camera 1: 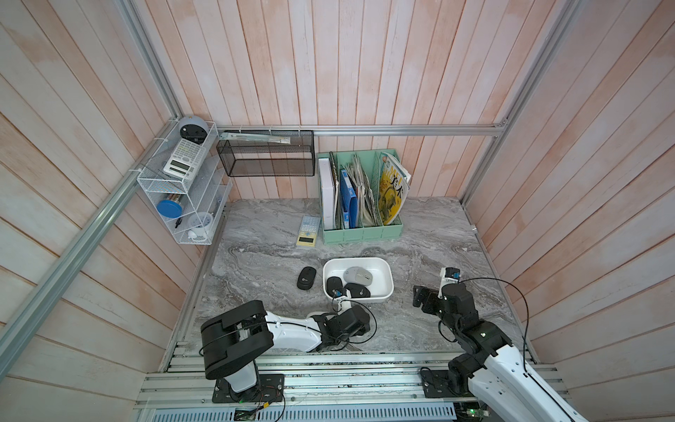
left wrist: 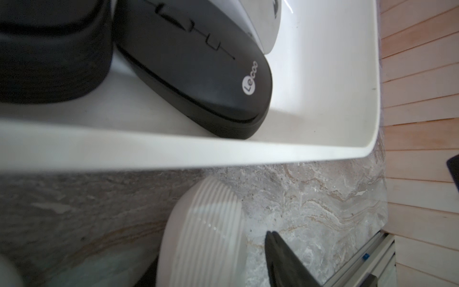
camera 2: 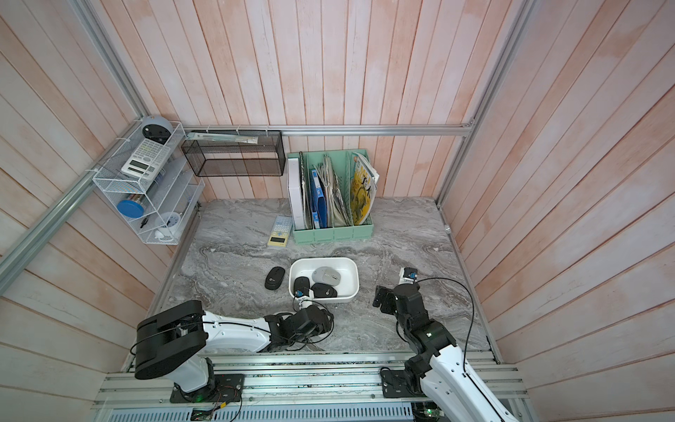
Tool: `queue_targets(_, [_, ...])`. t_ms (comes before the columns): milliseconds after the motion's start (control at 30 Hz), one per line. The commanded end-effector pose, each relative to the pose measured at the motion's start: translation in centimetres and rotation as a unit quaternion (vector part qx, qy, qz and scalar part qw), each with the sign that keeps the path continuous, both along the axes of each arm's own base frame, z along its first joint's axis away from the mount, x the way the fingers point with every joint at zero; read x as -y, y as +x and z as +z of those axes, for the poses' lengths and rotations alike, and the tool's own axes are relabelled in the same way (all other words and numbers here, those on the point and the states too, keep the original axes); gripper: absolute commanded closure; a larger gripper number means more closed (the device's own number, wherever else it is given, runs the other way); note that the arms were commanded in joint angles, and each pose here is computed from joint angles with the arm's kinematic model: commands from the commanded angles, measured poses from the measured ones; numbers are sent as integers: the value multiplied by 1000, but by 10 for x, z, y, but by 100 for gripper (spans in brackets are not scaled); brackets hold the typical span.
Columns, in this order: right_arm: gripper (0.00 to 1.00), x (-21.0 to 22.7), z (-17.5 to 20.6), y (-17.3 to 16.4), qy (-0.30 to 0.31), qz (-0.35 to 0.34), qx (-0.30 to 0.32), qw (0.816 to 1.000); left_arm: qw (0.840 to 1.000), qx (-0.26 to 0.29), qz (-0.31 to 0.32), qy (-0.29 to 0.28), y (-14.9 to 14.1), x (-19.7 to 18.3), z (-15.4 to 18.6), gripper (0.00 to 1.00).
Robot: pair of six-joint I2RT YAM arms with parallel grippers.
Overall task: Take out the mouse from the storage box
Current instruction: Place the mouse at the center of the board, then pick up the mouse from the storage box.
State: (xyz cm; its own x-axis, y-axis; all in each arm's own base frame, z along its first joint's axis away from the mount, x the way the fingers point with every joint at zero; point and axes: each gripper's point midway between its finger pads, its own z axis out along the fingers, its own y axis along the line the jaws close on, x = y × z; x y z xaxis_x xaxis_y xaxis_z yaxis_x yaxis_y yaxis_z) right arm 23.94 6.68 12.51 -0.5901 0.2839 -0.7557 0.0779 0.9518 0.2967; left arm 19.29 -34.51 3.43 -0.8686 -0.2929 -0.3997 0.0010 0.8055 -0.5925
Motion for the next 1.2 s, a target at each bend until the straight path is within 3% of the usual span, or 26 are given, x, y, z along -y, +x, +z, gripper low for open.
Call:
queue_targets(0, [4,0,-3,0,-3,3,-1,1000,1000,6,14,27,1,-14,-2,37])
queue_targets(200, [4,0,-4,1,-3,3,-3,1000,996,17,49,68,6,-39,7,24])
queue_targets(467, [4,-2,-5,2,-5,6,-5,1000,992,41,64,99,10,-59,28,19])
queue_targets(833, [3,-15,-1,2,10,42,-5,999,986,131,55,92,21,-80,101,11])
queue_targets(1033, [3,-45,15,10,33,101,-23,994,977,167,73,108,31,-136,122,4])
queue_targets(1167, [2,-68,29,22,-7,138,-27,990,967,177,115,140,38,-192,122,0])
